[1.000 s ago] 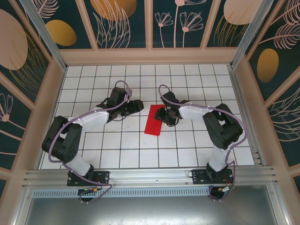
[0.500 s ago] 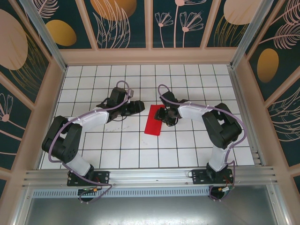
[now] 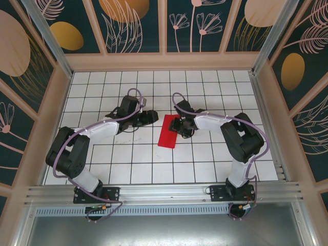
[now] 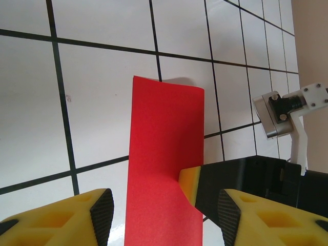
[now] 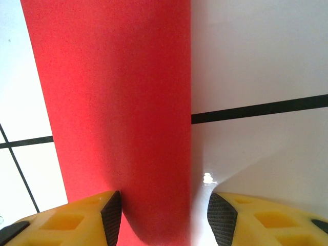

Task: Fold a paper plane with a square sheet of paper (pick it up from the middle)
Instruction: Hold the square sheet of paper at the center of the table.

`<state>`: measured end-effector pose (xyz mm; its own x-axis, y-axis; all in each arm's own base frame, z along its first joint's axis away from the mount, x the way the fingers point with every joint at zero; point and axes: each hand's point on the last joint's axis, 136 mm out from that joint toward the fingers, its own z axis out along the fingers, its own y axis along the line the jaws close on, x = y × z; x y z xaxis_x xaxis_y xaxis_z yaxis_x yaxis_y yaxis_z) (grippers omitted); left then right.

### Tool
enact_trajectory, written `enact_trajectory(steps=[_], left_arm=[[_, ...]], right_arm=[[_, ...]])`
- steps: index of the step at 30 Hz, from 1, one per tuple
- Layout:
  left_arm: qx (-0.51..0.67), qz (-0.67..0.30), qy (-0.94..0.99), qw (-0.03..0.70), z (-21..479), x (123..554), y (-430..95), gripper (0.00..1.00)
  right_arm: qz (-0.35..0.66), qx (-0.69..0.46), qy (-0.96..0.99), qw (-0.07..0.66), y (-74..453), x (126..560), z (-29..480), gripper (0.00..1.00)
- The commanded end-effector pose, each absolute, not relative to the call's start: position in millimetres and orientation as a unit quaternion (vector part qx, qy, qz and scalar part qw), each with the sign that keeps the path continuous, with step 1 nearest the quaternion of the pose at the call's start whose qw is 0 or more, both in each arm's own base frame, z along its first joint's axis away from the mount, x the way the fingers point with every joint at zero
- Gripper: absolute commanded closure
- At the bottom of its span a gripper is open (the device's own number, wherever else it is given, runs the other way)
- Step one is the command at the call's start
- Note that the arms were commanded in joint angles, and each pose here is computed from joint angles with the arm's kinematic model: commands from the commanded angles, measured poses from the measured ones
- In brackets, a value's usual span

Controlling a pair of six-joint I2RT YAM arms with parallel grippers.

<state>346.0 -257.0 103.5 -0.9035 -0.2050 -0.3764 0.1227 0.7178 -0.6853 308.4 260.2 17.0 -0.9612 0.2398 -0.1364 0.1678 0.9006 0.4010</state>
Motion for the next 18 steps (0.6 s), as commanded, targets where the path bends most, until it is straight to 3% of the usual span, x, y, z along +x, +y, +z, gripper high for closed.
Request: enact_trajectory(steps=[1,12,14,18], left_arm=[[-0.026,-0.380,0.897,0.225,112.0,350.7,-258.0,0.41],[-0.044,-0.368,0.900,0.231,109.7,355.7,-253.6,0.41],[-0.043,-0.365,0.901,0.231,107.8,354.9,-252.8,0.42],[-0.038,-0.364,0.902,0.228,106.1,354.5,-253.6,0.41]], right_arm=[[0.158,0.088,0.981,0.069,255.5,296.7,-31.1,0.46],[0.156,0.079,0.982,0.069,255.5,296.6,-28.2,0.46],[0.159,0.071,0.982,0.067,257.3,296.1,-27.5,0.51],[0.139,0.075,0.985,0.063,250.3,295.5,-25.7,0.48]])
